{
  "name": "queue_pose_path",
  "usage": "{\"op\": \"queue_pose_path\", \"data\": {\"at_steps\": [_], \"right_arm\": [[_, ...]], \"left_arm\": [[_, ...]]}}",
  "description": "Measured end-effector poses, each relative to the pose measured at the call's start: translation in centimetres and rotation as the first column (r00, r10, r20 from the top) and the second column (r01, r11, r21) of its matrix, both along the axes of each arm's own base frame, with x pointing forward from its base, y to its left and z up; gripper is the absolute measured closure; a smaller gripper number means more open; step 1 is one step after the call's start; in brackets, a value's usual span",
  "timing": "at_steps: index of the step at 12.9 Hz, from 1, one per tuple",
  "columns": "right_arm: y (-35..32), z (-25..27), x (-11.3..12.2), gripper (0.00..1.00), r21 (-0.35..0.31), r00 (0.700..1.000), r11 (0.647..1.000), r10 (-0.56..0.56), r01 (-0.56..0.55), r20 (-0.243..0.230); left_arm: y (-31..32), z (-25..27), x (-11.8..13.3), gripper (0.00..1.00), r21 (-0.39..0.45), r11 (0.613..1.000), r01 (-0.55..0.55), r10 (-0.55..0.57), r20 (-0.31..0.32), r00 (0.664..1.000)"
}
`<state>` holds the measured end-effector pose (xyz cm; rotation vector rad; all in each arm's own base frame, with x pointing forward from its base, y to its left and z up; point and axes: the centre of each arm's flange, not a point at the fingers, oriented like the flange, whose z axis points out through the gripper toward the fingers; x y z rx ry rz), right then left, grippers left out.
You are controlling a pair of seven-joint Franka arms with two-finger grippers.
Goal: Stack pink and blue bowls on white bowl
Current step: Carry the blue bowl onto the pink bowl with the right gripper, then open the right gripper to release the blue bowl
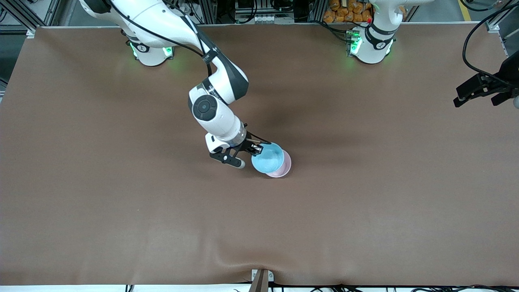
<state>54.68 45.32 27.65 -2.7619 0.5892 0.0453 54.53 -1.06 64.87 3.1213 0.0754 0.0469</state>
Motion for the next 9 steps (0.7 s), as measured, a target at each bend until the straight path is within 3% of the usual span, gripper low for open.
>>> {"op": "queue_pose_path", "data": {"at_steps": [3, 9], "right_arm": [[1.5, -0.9, -0.9, 0.98, -0.002, 1.0, 1.0, 0.004, -0.004, -0.012], [1.9, -1.8, -0.2, 0.98, 0.0, 1.0, 1.0, 0.001, -0.001, -0.012]], "left_arm": [[0.3, -0.1, 0.0, 0.0, 0.0, 1.0, -0.005, 0.005, -0.002, 1.0], [0.0, -0.8, 0.0, 0.0, 0.0, 1.0, 0.0, 0.0, -0.016, 1.0]]}}
